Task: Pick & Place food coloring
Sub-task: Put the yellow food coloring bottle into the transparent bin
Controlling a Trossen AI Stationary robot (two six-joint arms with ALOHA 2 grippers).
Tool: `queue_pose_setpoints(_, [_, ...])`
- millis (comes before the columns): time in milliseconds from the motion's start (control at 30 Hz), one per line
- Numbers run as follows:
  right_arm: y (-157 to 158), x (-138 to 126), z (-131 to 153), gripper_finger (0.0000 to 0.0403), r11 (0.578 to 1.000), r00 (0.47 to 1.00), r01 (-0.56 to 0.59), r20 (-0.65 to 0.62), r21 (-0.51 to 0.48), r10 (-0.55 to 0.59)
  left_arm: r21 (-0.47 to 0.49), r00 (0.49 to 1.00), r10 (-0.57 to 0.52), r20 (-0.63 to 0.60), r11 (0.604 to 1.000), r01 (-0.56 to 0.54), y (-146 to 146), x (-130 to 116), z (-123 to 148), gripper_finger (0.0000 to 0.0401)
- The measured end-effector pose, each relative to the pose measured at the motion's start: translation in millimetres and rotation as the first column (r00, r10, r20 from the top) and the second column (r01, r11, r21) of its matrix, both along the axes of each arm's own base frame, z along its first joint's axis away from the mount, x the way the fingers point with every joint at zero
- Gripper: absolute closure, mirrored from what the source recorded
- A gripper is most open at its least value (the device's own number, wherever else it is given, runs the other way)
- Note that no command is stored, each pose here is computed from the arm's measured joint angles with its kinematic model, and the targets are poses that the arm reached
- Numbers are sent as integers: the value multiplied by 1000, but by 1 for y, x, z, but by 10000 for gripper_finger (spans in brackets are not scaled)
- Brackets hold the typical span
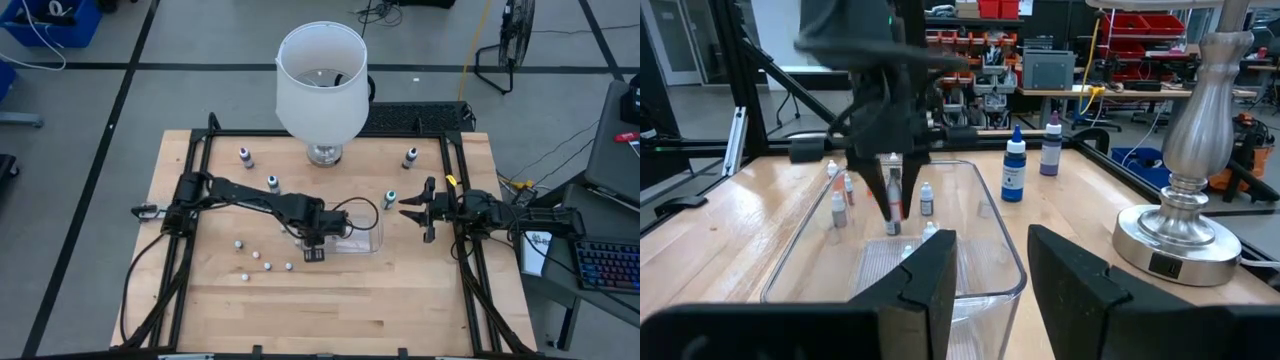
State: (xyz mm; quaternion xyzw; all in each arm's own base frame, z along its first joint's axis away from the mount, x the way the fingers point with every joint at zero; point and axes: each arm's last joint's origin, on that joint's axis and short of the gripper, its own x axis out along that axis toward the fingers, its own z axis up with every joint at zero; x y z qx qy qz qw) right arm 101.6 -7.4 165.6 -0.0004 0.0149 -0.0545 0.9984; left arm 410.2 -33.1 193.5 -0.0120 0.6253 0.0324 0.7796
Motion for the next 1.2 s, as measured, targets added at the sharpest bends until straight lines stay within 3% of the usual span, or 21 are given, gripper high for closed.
queue_pose_setpoints(833, [0,0,0,289,1000,1000,0,1,0,0,-47,998,50,-34,998,-51,0,8,-24,339])
queue_pose_setpoints(1033, [0,0,0,289,1000,1000,0,0,0,0,-67,998,43,-36,997,-45,-1,8,-25,280])
queue_pose_setpoints(1200, [0,0,0,289,1000,1000,0,0,0,0,-79,998,42,-38,996,-45,-1,8,-25,272])
